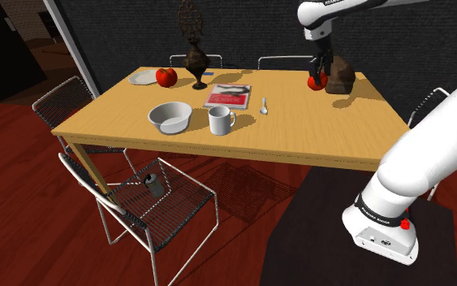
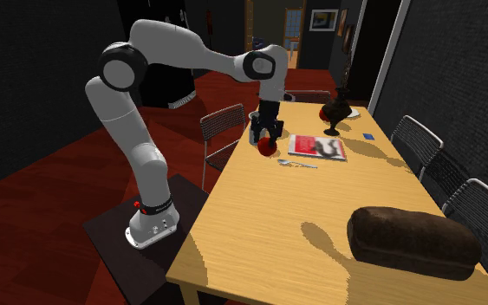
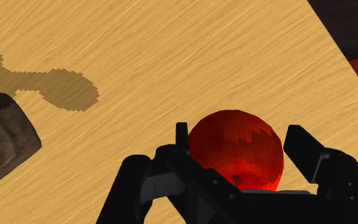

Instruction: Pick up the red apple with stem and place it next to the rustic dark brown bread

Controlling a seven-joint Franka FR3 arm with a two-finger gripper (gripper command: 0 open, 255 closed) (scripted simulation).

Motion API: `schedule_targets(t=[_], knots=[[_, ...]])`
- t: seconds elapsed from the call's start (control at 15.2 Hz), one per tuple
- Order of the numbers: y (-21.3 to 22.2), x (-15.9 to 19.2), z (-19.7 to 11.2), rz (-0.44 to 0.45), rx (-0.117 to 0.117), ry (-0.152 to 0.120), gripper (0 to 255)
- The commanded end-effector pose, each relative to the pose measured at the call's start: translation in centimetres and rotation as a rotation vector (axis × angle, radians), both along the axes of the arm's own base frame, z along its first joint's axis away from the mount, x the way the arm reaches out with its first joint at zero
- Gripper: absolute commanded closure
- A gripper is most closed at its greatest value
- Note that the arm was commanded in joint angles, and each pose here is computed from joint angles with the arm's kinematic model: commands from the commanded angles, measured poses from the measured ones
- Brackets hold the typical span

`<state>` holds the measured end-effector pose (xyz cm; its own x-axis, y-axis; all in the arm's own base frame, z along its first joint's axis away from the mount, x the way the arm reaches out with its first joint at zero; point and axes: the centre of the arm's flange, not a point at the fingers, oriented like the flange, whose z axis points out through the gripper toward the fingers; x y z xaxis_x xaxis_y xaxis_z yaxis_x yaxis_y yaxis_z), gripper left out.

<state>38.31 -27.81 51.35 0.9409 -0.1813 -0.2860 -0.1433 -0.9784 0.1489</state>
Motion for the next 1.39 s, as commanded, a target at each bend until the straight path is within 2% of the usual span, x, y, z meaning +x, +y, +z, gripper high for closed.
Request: schedule_targets(t=[0.0,0.53,1.32], knots=[[0.0,0.1,1.1,0.000,0.000,0.000,255],[0.0,0.1,5.0,0.000,0.000,0.000,255],[-15.3,-3.9,5.0,0.000,0.000,0.000,255]])
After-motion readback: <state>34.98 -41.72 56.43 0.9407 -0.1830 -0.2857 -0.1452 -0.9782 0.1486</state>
